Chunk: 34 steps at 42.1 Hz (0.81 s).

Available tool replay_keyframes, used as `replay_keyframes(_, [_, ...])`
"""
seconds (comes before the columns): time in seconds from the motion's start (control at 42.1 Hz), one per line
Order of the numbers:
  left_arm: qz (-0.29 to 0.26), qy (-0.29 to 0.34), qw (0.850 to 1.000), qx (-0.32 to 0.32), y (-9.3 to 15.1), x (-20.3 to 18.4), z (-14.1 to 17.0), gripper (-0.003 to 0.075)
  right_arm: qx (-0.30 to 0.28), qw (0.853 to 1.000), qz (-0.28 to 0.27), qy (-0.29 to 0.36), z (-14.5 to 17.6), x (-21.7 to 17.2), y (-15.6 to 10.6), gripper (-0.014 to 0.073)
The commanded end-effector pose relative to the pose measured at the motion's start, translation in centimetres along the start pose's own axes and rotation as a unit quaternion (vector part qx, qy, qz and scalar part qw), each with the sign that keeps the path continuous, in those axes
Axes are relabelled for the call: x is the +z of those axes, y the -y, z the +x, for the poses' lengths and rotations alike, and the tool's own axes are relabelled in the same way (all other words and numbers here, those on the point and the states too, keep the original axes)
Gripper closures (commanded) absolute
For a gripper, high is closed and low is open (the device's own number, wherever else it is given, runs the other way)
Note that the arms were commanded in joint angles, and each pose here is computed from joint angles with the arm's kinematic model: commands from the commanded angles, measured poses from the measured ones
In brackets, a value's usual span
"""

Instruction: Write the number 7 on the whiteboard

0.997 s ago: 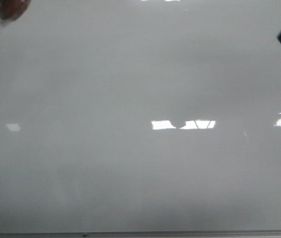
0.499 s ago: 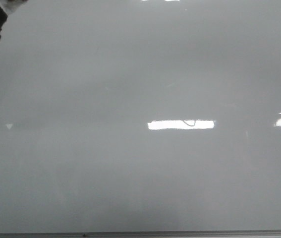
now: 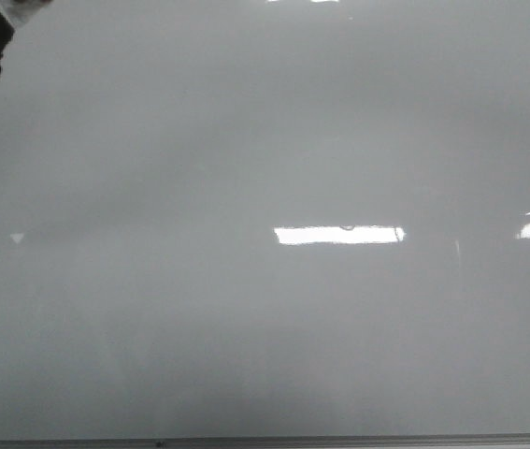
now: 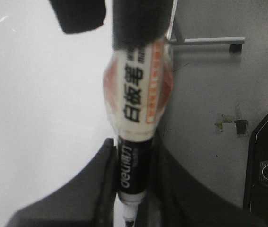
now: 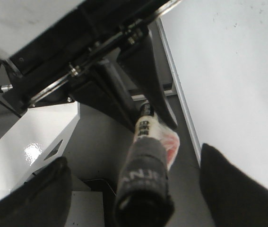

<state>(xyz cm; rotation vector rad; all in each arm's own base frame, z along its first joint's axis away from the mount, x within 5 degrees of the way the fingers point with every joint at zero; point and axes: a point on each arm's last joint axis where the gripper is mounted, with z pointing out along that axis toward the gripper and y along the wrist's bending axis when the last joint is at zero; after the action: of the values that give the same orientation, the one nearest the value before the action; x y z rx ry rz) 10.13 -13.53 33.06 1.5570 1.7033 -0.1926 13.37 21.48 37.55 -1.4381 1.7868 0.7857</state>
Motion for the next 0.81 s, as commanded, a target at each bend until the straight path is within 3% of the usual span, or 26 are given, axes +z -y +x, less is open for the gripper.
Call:
replay_keyframes(0.0, [-0.027, 0.048, 0.998, 0.001, -0.73, -0.98, -1.37, 0.0678, -0.005, 0.998, 0.009, 0.061, -1.81, -1.28, -0.29, 0.0034])
replay_keyframes(0.237, [-0.028, 0.05, 0.998, 0.001, -0.74, -0.98, -1.4, 0.0678, -0.004, 0.997, 0.018, 0.071, -2.0, -1.3, -0.12, 0.0279])
replay_keyframes(0.475, [-0.032, 0.057, 0.998, 0.001, -0.83, -1.0, -1.54, 0.0678, 0.007, 0.998, 0.011, 0.063, -1.88, -0.46, 0.16, 0.0423])
replay_keyframes(0.688, [-0.033, 0.059, 0.998, 0.0, -0.82, -1.1, -1.53, 0.0671, 0.007, 0.998, 0.005, 0.057, -1.76, -0.46, 0.07, 0.0656])
replay_keyframes(0.783, [-0.035, 0.062, 0.997, 0.0, -0.81, -1.33, -1.51, 0.0618, 0.007, 0.998, 0.006, 0.058, -1.79, -0.46, 0.1, 0.0662])
